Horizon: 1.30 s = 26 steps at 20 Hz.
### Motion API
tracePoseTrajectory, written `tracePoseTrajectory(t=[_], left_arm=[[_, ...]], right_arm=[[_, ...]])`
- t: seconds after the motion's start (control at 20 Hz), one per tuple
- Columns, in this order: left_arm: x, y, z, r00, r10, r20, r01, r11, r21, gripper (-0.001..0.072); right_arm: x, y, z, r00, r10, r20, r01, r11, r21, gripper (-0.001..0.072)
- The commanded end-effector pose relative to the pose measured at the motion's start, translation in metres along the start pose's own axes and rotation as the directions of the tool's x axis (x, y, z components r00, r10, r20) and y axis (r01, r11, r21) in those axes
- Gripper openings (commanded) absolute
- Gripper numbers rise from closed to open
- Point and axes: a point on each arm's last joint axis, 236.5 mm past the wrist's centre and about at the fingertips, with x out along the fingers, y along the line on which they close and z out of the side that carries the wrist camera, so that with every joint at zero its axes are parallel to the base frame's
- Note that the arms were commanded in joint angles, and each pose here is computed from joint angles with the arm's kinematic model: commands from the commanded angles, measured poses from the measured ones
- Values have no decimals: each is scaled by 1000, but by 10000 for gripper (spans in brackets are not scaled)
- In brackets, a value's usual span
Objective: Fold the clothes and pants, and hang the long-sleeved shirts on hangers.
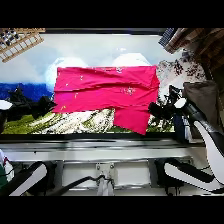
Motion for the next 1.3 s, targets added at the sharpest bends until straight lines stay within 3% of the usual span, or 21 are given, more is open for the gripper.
tracePoseTrajectory(t=[0.0, 0.2, 0.4, 0.5, 0.6, 0.7, 0.95, 1.05, 1.1, 1.25], left_arm=[[0, -7, 4, 999, -30, 17, 30, 1000, -7, 291], [0, -7, 3, 999, -31, 14, 31, 1000, -7, 291], [1, 0, -1, 1000, -2, 2, 2, 1000, 10, 291], [1, 21, -7, 997, 75, -18, -75, 997, 3, 294], [0, 46, -11, 986, 166, -30, -166, 986, -27, 433], [-1, 69, -10, 973, 231, -20, -231, 970, -72, 429], [13, 87, -2, 972, 236, -19, -236, 960, -152, 397], [25, 82, -3, 981, 189, -36, -192, 964, -184, 384], [31, 77, 0, 987, 155, -29, -158, 968, -196, 336], [38, 70, 10, 994, 111, 6, -106, 965, -238, 330]], right_arm=[[9, 10, -7, 999, 22, -24, -23, 1000, -11, 336], [16, 24, -10, 999, 46, -25, -47, 999, -19, 323], [15, 29, -6, 998, 65, -11, -65, 998, -13, 44], [15, 29, -6, 998, 63, -11, -64, 998, -25, 32], [15, 28, -6, 998, 62, -11, -62, 998, -32, 32], [15, 28, -5, 998, 61, -10, -62, 997, -52, 32], [15, 28, -4, 998, 61, -2, -61, 996, -59, 31], [15, 28, -3, 998, 61, 0, -61, 996, -59, 31], [15, 28, -3, 998, 61, 0, -61, 996, -59, 31], [15, 28, -3, 998, 62, 0, -61, 996, -58, 31]])
